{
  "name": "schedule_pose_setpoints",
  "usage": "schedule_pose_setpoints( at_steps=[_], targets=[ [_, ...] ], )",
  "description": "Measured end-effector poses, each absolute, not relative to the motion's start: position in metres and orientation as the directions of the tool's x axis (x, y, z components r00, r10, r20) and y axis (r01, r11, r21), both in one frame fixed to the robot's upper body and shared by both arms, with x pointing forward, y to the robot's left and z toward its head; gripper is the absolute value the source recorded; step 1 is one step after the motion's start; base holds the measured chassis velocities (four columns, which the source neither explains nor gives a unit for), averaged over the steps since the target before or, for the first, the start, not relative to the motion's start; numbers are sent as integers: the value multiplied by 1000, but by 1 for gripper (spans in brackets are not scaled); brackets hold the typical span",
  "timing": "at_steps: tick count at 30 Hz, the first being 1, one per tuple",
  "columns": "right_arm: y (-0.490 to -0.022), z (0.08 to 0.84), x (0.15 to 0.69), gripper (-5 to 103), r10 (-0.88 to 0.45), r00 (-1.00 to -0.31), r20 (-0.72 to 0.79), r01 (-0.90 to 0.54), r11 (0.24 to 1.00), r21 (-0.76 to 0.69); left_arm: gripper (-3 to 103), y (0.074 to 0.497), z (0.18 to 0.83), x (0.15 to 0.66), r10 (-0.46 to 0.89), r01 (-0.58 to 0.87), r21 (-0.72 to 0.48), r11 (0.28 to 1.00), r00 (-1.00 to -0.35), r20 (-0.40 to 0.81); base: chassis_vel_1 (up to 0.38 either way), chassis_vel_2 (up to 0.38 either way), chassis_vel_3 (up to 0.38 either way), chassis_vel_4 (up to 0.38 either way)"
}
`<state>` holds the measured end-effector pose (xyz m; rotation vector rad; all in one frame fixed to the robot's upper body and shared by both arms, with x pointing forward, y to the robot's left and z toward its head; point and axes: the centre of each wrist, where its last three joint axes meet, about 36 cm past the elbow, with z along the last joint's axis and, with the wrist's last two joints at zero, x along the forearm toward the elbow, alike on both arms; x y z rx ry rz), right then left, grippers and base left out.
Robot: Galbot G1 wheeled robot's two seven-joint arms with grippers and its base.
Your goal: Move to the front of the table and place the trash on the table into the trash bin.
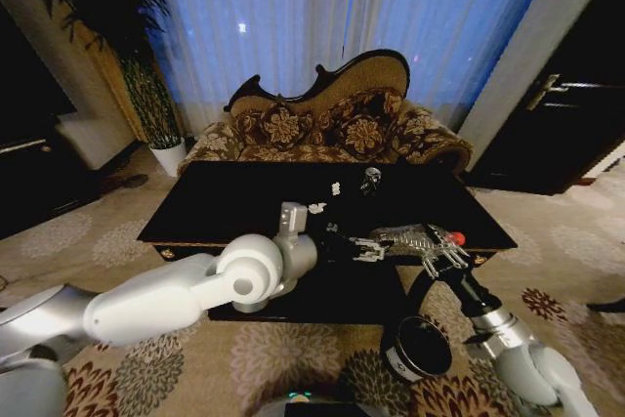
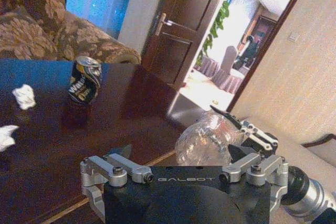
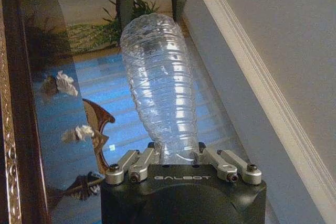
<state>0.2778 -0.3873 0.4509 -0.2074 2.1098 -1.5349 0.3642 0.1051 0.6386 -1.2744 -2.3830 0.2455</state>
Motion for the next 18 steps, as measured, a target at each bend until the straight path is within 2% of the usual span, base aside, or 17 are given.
schedule_pose_setpoints(
  at_steps=[8,13,16,18],
  targets=[
    [-389,444,278,27,-394,-864,-314,163,371,-914,100,120,644,358,809,773,-242,587,-549,207,0,0,0,0],
    [-389,443,278,27,-390,-867,-311,159,374,-914,100,132,645,355,786,768,-167,619,-608,114,0,0,0,0],
    [-389,442,277,27,-385,-869,-310,156,381,-911,100,146,639,362,728,719,-116,685,-682,74,0,0,0,0],
    [-389,441,277,27,-383,-870,-310,155,385,-910,100,151,638,365,712,704,-112,701,-698,69,0,0,0,0]
  ],
)
